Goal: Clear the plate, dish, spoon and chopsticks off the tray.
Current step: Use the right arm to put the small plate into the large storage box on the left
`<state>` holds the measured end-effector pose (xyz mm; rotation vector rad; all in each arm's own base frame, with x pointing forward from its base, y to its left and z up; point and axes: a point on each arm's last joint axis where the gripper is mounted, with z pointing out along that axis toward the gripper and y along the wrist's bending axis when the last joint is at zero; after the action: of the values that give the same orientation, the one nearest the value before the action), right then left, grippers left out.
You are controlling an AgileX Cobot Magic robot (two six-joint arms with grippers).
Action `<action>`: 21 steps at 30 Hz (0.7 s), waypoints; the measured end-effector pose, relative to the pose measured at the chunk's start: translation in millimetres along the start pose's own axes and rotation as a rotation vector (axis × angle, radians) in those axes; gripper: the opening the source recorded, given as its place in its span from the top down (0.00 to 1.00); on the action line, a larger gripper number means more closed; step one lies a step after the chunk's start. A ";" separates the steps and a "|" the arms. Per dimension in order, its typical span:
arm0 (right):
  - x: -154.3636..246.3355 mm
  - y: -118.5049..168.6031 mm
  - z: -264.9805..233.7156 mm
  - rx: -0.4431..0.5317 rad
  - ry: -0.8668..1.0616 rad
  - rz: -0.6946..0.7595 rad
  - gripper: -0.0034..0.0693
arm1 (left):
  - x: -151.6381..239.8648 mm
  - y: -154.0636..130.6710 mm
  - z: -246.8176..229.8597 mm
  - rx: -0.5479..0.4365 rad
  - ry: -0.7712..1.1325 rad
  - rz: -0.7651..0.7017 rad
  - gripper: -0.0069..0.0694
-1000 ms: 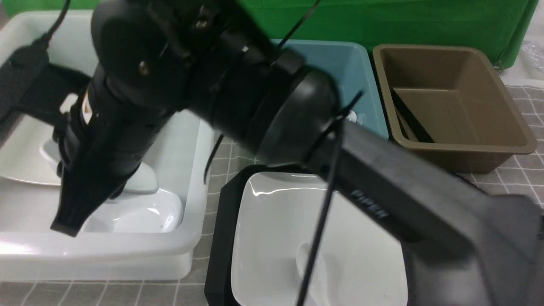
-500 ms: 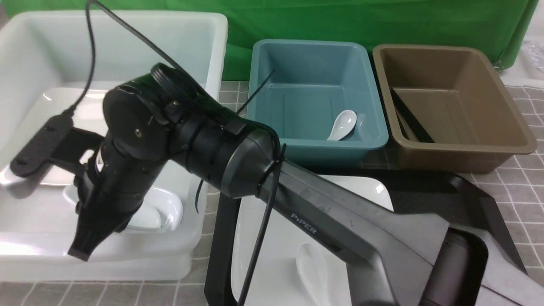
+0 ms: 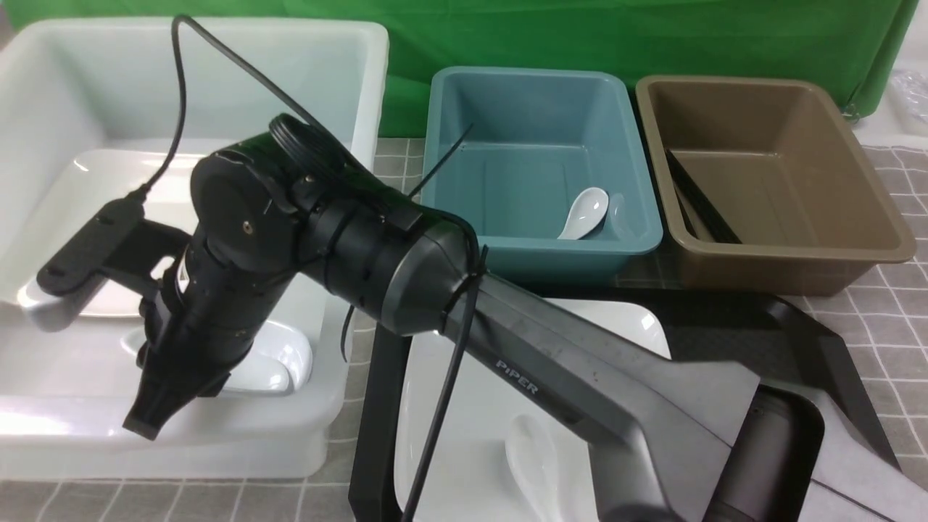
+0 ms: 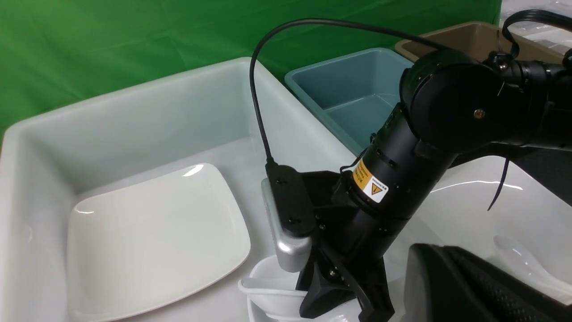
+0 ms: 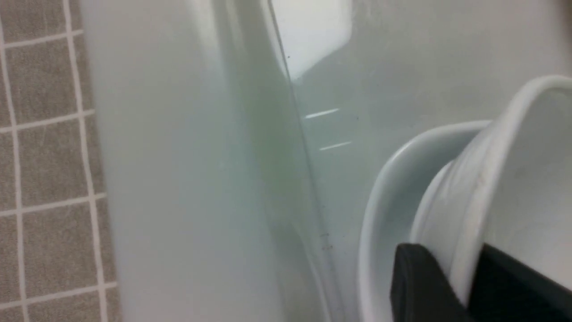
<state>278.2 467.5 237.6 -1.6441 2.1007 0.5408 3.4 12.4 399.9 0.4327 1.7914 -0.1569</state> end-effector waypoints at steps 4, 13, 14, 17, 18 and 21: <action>0.4 -4.3 -1.0 0.009 -0.005 0.005 0.53 | 0.0 -0.1 0.0 0.001 0.000 -0.001 0.90; 0.2 -2.5 -14.1 0.004 0.029 0.047 0.26 | 0.0 -0.2 0.0 0.003 0.000 -0.002 0.90; -0.7 -0.9 -18.0 0.000 0.030 0.047 0.23 | 0.0 -0.2 0.0 0.003 0.000 -0.002 0.90; -4.5 2.4 -31.2 -0.005 0.017 0.045 0.17 | 0.0 -0.2 0.0 0.003 0.000 -0.002 0.90; -6.0 3.1 -35.9 -0.003 0.009 0.043 0.16 | 0.0 -0.2 0.0 0.003 0.000 0.005 0.90; -9.4 4.5 -47.3 0.006 -0.009 0.036 0.17 | 0.0 -0.2 0.0 0.003 0.000 0.018 0.90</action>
<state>271.9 450.6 282.5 -1.6004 2.1268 0.5520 3.3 12.2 399.8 0.4508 1.7869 -0.1465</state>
